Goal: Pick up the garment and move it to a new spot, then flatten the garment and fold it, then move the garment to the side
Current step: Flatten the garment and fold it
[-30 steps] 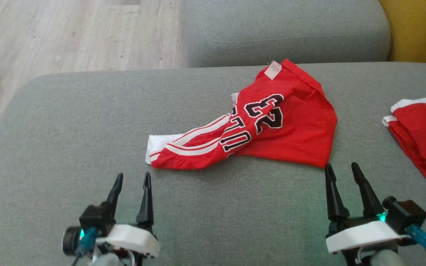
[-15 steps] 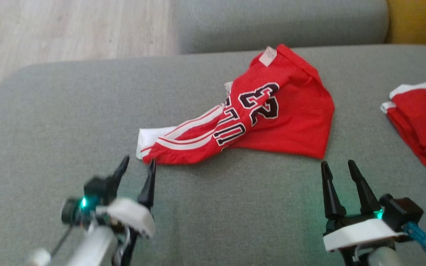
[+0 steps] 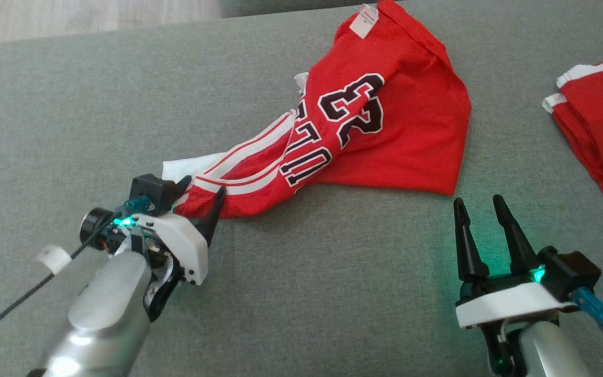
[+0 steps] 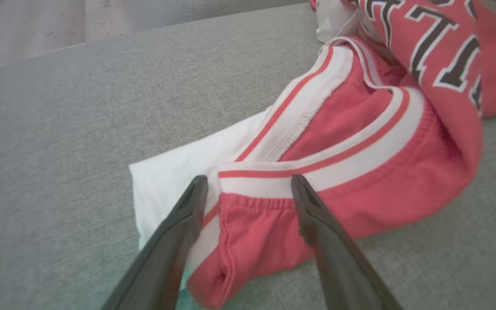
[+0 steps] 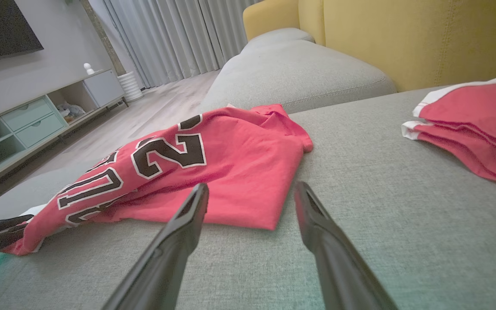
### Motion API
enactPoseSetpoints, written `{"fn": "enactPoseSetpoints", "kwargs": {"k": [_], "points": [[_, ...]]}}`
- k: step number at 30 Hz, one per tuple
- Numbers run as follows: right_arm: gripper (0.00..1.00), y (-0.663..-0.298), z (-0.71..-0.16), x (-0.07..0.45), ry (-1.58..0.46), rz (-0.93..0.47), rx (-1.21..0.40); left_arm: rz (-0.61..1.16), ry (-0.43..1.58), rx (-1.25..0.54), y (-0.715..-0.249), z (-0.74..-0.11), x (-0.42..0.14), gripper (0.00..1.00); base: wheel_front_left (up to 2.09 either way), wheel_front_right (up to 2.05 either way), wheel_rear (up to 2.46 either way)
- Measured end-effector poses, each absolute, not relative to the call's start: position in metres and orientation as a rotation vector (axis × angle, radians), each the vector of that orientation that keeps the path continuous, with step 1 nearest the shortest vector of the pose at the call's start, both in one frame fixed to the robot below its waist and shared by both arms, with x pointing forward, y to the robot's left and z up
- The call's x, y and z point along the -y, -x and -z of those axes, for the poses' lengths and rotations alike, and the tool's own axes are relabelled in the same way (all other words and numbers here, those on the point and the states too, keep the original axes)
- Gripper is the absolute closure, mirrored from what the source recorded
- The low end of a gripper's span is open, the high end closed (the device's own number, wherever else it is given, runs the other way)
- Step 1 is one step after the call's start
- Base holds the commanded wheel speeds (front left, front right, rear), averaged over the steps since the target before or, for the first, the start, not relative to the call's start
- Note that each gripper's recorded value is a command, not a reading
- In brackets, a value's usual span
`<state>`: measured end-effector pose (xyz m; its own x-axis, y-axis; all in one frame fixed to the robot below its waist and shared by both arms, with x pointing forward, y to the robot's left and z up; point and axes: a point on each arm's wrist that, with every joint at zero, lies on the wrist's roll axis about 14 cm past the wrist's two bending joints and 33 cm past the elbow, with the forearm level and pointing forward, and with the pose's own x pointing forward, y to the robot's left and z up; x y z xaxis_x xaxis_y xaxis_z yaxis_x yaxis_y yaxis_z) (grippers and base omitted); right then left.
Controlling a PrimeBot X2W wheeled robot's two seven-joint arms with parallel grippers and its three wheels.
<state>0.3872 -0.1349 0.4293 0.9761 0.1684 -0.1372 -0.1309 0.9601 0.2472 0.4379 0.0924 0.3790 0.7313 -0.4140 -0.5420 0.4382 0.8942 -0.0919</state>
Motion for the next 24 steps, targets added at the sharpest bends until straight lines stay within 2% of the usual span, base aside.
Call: {"fn": "enactPoseSetpoints", "kwargs": {"k": [8,9,10,13,20,24], "points": [[0.00,-0.385,-0.427,0.143,-0.236,-0.126,-0.164,0.518,-0.084,-0.610,-0.442,-0.373,-0.084,0.02,0.00,0.00,0.00],[0.00,-0.385,-0.427,0.144,-0.235,-0.126,-0.164,0.522,-0.082,-0.612,-0.441,-0.373,-0.083,0.54,0.00,0.00,0.00],[0.00,-0.385,-0.427,0.144,-0.235,-0.125,-0.163,0.528,-0.083,-0.614,-0.440,-0.373,-0.082,1.00,0.00,0.00,0.00],[0.00,-0.384,-0.430,0.143,-0.236,-0.128,-0.157,0.558,-0.088,-0.594,-0.437,-0.378,-0.075,1.00,0.00,0.00,0.00],[0.00,-0.379,-0.440,0.140,-0.243,-0.138,-0.133,0.623,-0.058,-0.374,-0.442,-0.429,-0.053,1.00,0.00,0.00,0.00],[0.00,-0.372,-0.450,0.139,-0.256,-0.141,-0.105,0.656,-0.081,-0.324,-0.433,-0.450,-0.047,1.00,0.00,0.00,0.00]]}}
